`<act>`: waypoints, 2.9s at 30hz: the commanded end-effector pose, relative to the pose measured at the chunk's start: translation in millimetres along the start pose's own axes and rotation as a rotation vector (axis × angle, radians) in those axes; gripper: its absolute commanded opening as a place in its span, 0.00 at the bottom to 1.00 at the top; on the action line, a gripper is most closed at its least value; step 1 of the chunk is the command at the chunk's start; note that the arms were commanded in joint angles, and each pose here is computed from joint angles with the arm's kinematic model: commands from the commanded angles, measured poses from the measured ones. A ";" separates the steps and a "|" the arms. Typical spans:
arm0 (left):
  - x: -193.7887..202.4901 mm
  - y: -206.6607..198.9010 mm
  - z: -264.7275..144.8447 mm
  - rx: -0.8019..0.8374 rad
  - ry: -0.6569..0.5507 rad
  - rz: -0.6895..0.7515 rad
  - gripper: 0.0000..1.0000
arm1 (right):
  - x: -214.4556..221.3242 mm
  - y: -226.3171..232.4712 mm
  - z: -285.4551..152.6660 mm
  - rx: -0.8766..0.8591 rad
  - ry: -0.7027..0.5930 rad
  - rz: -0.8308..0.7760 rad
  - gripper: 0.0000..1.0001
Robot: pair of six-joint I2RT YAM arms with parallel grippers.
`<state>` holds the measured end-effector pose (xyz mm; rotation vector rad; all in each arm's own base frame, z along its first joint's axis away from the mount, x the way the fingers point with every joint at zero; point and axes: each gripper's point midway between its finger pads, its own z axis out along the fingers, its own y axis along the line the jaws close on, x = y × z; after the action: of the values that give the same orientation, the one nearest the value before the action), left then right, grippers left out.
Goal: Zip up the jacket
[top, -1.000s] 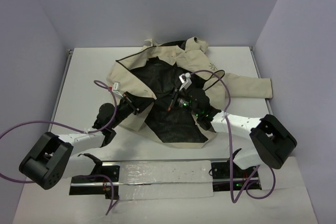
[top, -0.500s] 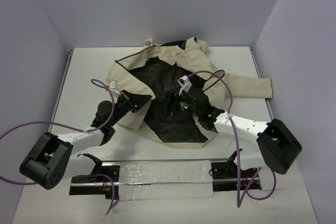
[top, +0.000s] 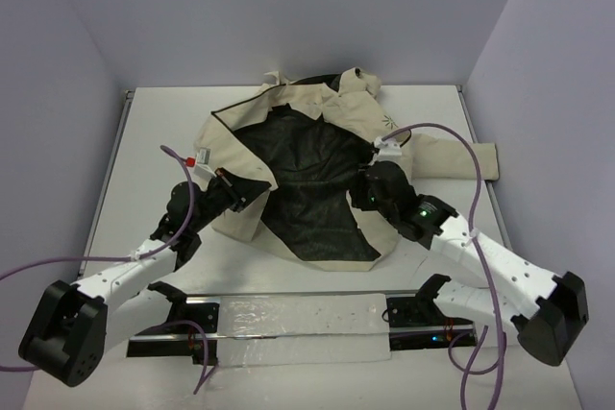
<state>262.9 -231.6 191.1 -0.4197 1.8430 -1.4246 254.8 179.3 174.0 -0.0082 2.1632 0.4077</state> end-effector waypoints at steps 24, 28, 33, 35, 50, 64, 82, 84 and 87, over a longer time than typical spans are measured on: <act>-9.9 -27.9 -3.0 0.010 0.025 0.109 0.00 | 52.6 -78.3 115.8 0.382 0.167 0.248 0.42; -10.4 -26.8 -2.8 0.007 0.023 0.112 0.00 | 42.9 -74.1 106.8 0.364 0.134 0.241 0.14; -12.6 -22.8 -2.9 -0.013 0.009 0.119 0.00 | 30.4 -68.7 97.5 0.339 0.108 0.203 0.00; -13.6 -23.1 -3.2 -0.019 0.007 0.124 0.00 | 21.8 -58.4 93.0 0.295 0.094 0.183 0.00; -28.7 -34.3 -5.1 -0.046 -0.020 0.163 0.00 | 96.5 33.8 13.2 -0.138 0.388 -0.253 0.00; -25.3 -28.2 -9.0 -0.048 -0.020 0.148 0.00 | 139.3 15.3 21.3 -0.003 0.548 -0.250 0.45; -24.7 -24.9 -9.3 -0.062 -0.018 0.152 0.00 | 80.6 72.0 43.2 -0.092 0.417 -0.322 0.48; -24.9 -24.3 -10.2 -0.065 -0.019 0.153 0.00 | 75.4 73.8 56.2 -0.070 0.407 -0.330 0.48; -25.1 -25.2 -11.4 -0.066 -0.021 0.156 0.00 | 79.6 78.0 74.5 -0.070 0.420 -0.317 0.48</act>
<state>264.1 -219.2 208.6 -0.3301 1.9205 -1.2574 229.5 271.1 89.8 -0.5192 2.5566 0.3170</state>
